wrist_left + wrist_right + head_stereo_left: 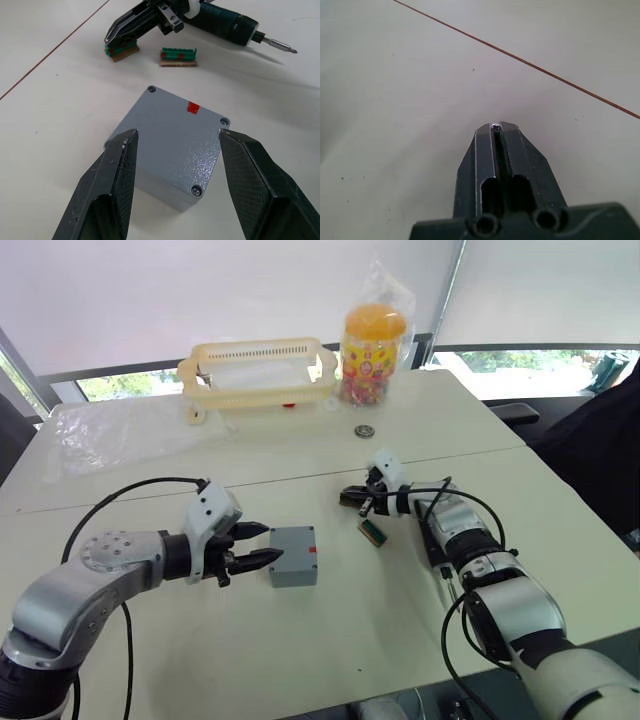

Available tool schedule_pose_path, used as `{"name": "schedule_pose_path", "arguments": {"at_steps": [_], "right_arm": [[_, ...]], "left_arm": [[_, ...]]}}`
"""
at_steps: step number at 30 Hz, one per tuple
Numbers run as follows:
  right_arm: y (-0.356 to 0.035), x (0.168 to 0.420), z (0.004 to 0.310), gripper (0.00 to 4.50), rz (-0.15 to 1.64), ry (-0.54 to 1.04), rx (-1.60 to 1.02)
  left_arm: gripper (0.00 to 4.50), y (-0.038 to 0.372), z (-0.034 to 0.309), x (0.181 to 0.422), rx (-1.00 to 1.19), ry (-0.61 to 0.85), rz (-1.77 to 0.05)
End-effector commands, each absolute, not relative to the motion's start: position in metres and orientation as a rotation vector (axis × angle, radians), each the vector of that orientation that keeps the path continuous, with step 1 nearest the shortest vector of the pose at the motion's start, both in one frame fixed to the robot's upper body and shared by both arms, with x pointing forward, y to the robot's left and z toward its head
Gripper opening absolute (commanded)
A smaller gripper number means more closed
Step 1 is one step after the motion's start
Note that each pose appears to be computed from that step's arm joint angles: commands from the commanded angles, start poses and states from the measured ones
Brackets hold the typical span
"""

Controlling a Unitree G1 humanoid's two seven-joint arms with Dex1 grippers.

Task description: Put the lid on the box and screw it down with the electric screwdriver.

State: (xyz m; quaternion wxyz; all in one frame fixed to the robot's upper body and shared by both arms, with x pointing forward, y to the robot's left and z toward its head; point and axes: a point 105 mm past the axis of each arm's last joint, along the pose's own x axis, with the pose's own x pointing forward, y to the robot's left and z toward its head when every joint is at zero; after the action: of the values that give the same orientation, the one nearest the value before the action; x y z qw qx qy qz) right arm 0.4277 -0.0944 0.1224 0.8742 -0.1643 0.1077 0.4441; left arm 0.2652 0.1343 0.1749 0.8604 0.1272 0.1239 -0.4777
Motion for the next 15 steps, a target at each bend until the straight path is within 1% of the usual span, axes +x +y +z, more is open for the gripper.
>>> {"name": "schedule_pose_path", "arguments": {"at_steps": [1,4,15], "right_arm": [[-0.09,0.43,0.137,0.04,0.931,0.17,-0.343],[-0.09,0.431,0.144,0.04,0.93,0.146,-0.342],[-0.089,0.431,0.193,0.04,0.931,0.01,-0.333]], "left_arm": [[2.57,0.137,0.182,0.267,0.29,0.225,-0.99],[2.57,0.137,0.181,0.267,0.289,0.224,-0.989],[2.57,0.135,0.178,0.269,0.273,0.226,-0.997]]}}
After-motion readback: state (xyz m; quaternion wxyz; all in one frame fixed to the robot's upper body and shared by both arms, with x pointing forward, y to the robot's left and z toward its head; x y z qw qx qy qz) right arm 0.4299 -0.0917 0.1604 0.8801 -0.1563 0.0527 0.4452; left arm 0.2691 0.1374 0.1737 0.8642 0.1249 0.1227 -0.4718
